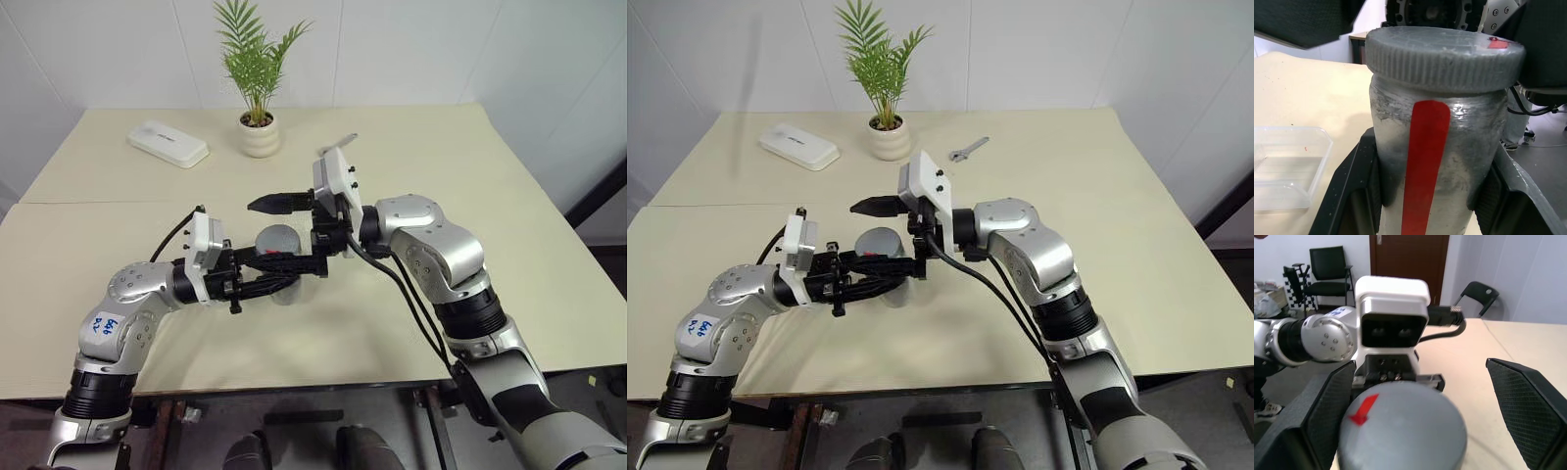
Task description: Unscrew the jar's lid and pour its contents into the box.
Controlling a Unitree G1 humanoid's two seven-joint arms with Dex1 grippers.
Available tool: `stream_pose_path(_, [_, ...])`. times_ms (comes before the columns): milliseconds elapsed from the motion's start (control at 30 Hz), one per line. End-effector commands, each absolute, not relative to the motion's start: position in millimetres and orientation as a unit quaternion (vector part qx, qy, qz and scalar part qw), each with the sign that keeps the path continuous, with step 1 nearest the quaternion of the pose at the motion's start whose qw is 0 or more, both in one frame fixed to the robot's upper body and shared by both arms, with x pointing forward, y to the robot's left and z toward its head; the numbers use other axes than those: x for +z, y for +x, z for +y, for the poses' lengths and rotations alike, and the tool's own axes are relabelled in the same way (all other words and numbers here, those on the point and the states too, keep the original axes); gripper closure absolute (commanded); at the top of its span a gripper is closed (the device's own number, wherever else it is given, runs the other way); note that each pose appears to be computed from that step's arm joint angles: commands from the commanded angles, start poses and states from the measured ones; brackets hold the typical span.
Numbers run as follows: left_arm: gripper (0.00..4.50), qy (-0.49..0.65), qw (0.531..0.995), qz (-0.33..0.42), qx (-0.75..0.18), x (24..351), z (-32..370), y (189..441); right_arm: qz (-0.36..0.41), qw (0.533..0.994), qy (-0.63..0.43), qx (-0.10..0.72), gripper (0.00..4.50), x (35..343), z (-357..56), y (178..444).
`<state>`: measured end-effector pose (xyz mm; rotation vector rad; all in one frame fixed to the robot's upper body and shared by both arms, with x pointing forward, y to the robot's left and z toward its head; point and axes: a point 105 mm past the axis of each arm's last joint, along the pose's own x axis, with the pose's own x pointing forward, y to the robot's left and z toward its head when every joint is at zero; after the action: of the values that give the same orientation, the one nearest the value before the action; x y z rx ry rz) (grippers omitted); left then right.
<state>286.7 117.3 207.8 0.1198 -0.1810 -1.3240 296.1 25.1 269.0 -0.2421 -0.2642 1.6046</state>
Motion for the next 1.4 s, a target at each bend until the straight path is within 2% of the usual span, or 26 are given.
stream_pose_path(33, [2.58,0.066,0.773,-0.102,-0.623,216.7,112.8,281.9,-0.146,0.689,-0.113,0.701,0.01,281.9,22.7,298.6])
stream_pose_path(267, [2.58,0.063,0.773,-0.108,-0.622,219.5,112.8,279.9,-0.139,0.711,-0.121,0.678,0.01,277.1,11.6,314.5])
stream_pose_path(633, [2.58,0.057,0.779,-0.109,-0.614,217.7,118.5,279.1,-0.107,0.768,-0.142,0.615,0.01,269.5,-50.6,349.2])
stream_pose_path(800, [2.58,0.058,0.781,-0.108,-0.613,217.0,120.3,278.5,-0.099,0.78,-0.133,0.604,0.01,272.0,-76.2,349.9])
stream_pose_path(933, [2.58,0.061,0.782,-0.107,-0.611,217.3,121.1,278.8,-0.099,0.764,-0.1,0.63,0.01,280.6,-85.7,335.5])
stream_pose_path(1100, [2.58,0.063,0.782,-0.105,-0.611,217.4,118.2,279.7,-0.109,0.722,-0.07,0.68,0.01,291.7,-62.2,311.4])
stream_pose_path(1400, [2.58,0.063,0.78,-0.1,-0.615,215.1,115.4,280.4,-0.108,0.694,-0.084,0.706,0.01,286.4,5.1,291.9])
